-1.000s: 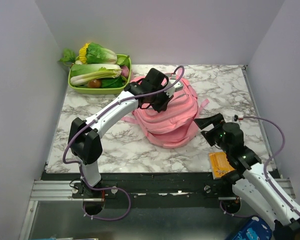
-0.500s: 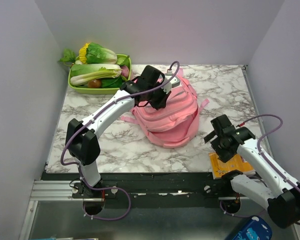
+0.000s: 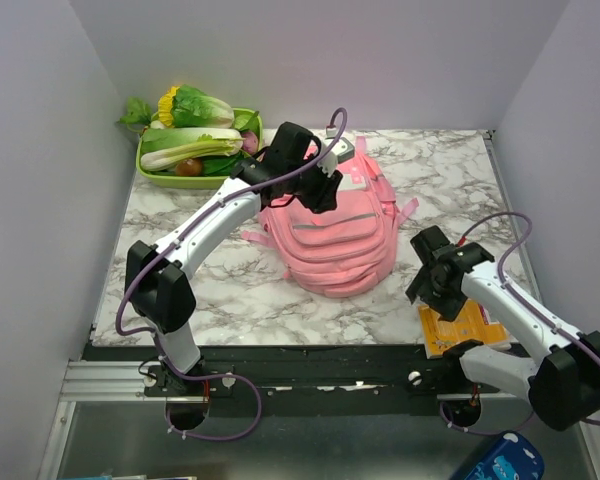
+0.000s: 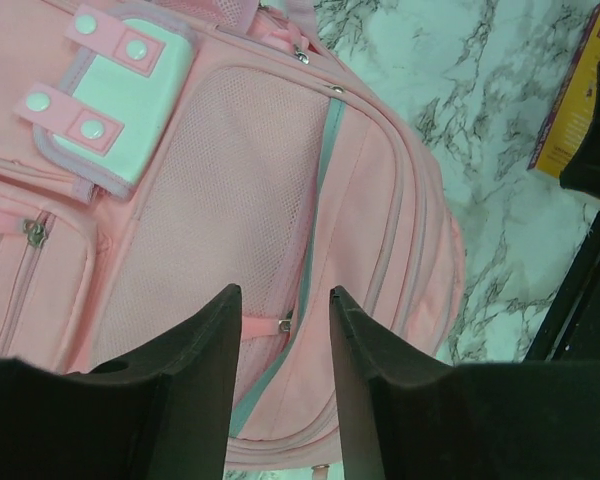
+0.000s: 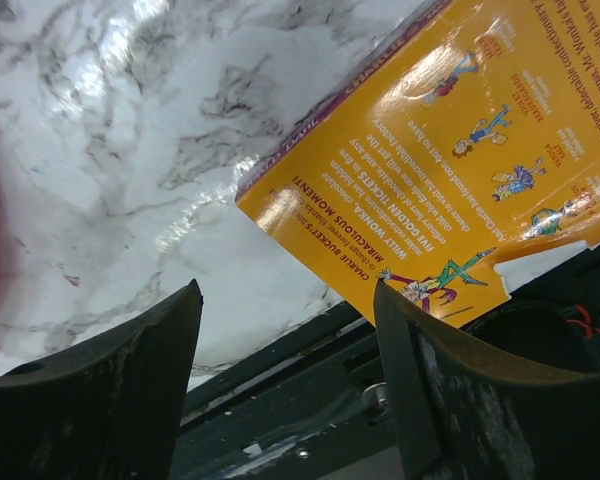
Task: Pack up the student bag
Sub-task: Move the book to the center of the board.
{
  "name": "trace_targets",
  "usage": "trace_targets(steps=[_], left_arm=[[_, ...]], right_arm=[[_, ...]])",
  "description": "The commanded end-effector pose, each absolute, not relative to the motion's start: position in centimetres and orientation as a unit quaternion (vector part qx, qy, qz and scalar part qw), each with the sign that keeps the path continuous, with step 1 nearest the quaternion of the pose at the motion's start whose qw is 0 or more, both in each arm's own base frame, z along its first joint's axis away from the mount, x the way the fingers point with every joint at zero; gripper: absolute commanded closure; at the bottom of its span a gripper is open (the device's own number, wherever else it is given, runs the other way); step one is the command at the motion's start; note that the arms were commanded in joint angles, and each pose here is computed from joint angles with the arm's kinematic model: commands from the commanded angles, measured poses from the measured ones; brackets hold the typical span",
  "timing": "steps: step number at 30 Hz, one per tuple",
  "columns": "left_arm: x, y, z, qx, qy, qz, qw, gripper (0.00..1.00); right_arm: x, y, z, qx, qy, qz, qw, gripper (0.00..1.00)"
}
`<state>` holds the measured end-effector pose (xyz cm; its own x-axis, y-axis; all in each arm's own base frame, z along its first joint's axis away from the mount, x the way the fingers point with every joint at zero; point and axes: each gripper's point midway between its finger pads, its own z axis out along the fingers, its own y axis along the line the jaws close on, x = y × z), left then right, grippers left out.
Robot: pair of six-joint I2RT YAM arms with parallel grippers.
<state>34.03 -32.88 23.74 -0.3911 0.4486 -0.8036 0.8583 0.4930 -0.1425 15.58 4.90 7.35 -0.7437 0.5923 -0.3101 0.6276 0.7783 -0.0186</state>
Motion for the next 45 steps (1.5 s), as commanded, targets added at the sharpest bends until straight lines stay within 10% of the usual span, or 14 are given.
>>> trace_targets(steps=[1,21,27,29,45], left_arm=[[33.5,-33.1,27.0,0.414,0.762,-0.307,0.392,0.5],[33.4,-31.3,28.4,0.407,0.756,-0.314,0.404,0.45],[32.6,-32.0,28.8,0.418,0.747,-0.335,0.392,0.43],[32.0,-32.9,28.5,0.426,0.745,-0.341,0.383,0.43],[21.2,-46.5,20.1,0.543,0.679,-0.451,0.201,0.4]], right_arm=[[13.8,5.9,5.9,0.268,0.957,-0.06,0.098,0.23],[10.1,6.1,2.9,0.3,0.939,-0.157,0.064,0.28],[14.8,7.3,7.0,0.362,0.91,-0.063,0.19,0.2],[15.0,6.7,8.8,0.428,0.878,-0.043,0.208,0.0],[23.3,-3.3,22.4,0.561,0.692,-0.024,0.454,0.0]])
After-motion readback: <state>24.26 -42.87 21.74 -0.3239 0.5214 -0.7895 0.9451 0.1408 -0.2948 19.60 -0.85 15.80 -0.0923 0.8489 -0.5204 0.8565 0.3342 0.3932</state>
